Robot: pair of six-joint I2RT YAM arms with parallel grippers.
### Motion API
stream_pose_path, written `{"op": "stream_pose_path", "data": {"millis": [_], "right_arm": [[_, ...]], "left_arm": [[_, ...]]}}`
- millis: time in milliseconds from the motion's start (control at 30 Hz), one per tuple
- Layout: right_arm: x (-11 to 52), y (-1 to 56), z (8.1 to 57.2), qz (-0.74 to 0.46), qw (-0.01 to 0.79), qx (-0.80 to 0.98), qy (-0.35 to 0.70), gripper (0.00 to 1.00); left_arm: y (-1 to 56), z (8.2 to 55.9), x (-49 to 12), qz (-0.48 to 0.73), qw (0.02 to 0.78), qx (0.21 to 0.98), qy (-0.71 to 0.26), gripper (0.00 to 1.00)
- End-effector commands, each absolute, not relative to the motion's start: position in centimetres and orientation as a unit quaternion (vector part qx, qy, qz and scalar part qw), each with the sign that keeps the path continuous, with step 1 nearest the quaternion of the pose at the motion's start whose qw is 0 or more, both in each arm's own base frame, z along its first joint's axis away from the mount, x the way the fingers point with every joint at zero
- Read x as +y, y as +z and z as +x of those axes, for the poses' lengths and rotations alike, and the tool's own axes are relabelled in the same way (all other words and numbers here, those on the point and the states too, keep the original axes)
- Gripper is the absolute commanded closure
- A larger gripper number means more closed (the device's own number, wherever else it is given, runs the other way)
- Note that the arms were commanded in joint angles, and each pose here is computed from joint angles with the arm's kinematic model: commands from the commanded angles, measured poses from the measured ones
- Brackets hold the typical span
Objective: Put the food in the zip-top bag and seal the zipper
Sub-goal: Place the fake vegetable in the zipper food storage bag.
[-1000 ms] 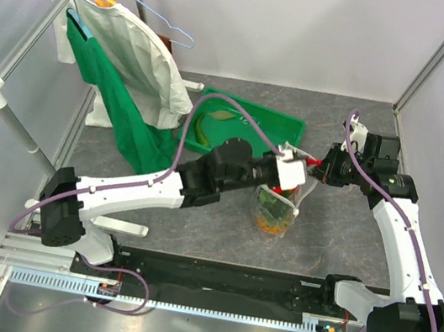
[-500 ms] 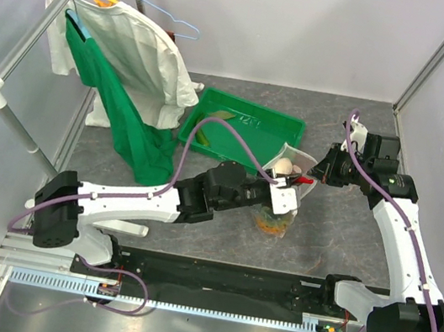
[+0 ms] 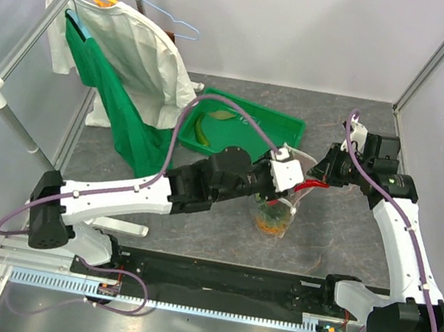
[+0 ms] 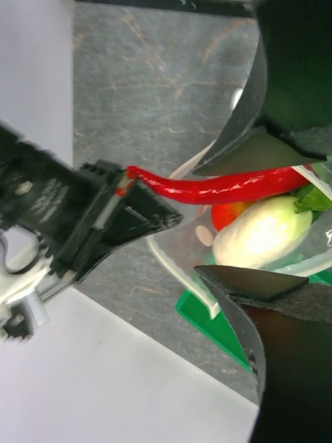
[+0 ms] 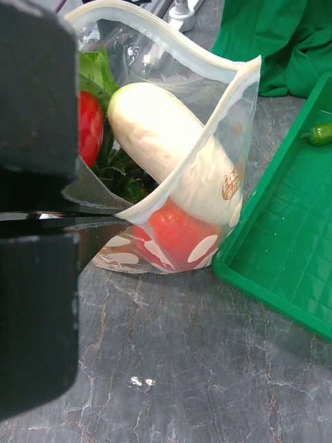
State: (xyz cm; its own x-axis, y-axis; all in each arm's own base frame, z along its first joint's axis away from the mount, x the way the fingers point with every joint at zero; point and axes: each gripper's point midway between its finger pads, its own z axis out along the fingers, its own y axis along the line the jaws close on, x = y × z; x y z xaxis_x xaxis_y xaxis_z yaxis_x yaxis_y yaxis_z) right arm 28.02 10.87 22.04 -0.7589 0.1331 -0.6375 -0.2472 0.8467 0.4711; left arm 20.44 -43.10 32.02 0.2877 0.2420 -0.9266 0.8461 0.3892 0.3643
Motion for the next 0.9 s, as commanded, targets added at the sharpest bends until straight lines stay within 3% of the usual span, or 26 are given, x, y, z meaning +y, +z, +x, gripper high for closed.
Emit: {"op": "stream_pose_path", "data": {"millis": [0,67,200,300,533,867], "right_arm": [[11.3,24.3,28.7,-0.046,0.383,0.876,0.288,1.0],[11.4,24.5,28.7,-0.044,0.384,0.875,0.291,1.0],[11.4,24.7,28.7,-0.044,0.388,0.873,0.293,1.0],[11.5,25.0,28.7,-0.044,0.389,0.872,0.295,1.0],[12.3,25.8,28.2,-0.041,0.381,0.866,0.322,1.0],[13.1,26.4,28.1,-0.044,0.373,0.859,0.349,1.0]], "left_arm": [[37.9,20.6,-42.6,0.45,0.623,0.578,-0.277,0.46],[37.9,20.2,-43.6,0.474,0.599,0.577,-0.288,0.51],[37.2,16.8,-45.0,0.561,0.553,0.507,-0.35,0.54],[35.8,17.1,-46.0,0.579,0.534,0.509,-0.346,0.61],[31.9,19.7,-46.0,0.596,0.463,0.54,-0.371,0.6],[30.2,22.1,-47.3,0.589,0.438,0.562,-0.381,0.57]]}}
